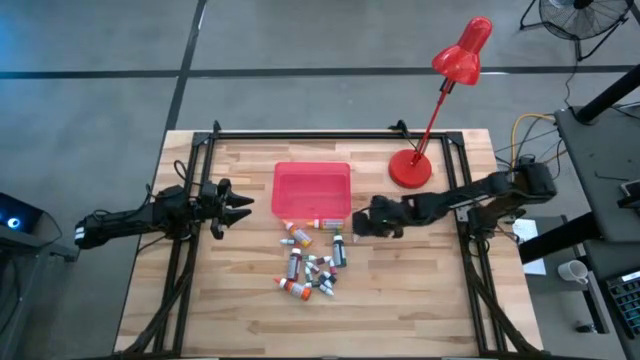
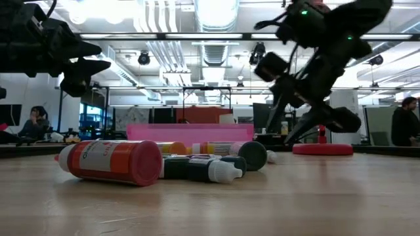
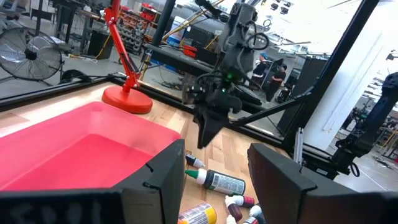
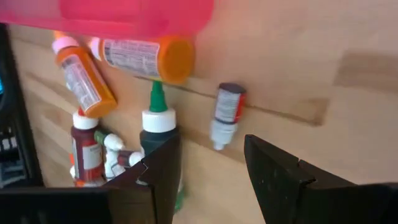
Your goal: Pick & Place food coloring
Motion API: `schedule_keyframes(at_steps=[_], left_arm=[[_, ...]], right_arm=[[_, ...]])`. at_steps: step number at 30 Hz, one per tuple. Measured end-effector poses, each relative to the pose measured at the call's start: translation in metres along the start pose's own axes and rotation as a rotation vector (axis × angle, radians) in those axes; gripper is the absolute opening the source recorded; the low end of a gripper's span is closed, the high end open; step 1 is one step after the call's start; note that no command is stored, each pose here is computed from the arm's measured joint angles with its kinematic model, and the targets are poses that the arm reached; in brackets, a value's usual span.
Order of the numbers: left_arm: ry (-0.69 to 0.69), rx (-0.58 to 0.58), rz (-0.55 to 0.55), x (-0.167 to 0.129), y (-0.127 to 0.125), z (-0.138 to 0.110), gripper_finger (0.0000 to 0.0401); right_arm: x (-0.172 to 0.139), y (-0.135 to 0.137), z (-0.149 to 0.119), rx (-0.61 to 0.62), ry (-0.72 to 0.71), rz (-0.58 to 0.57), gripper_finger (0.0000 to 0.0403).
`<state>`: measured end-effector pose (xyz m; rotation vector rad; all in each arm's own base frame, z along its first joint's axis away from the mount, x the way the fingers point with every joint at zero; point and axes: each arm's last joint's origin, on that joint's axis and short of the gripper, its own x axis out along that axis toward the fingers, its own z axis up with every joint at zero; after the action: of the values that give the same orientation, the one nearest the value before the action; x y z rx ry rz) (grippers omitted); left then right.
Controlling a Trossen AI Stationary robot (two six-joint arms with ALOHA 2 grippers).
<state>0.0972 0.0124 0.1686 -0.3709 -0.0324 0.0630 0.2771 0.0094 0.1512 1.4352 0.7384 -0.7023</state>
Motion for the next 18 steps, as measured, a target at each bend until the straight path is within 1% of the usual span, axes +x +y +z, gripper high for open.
schedule_keyframes(at_steps=[3, 6, 10, 14, 18], left_arm=[[0.000, 0.000, 0.000, 0.000, 0.000, 0.000, 0.0149], [0.000, 0.000, 0.000, 0.000, 0.000, 0.000, 0.0149], [0.000, 0.000, 0.000, 0.000, 0.000, 0.000, 0.0149], [0.000, 0.000, 0.000, 0.000, 0.000, 0.000, 0.0149], [0.000, 0.000, 0.000, 0.000, 0.000, 0.000, 0.0149]], right_arm=[[0.009, 0.011, -0.003, 0.004, 0.004, -0.112, 0.0178], [0.014, 0.025, -0.005, -0.027, 0.008, -0.223, 0.0195], [0.018, 0.044, -0.005, -0.051, 0.001, -0.324, 0.0213], [0.027, 0.057, -0.005, -0.053, -0.010, -0.369, 0.0217], [0.039, 0.064, -0.007, -0.048, 0.019, -0.385, 0.0215]])
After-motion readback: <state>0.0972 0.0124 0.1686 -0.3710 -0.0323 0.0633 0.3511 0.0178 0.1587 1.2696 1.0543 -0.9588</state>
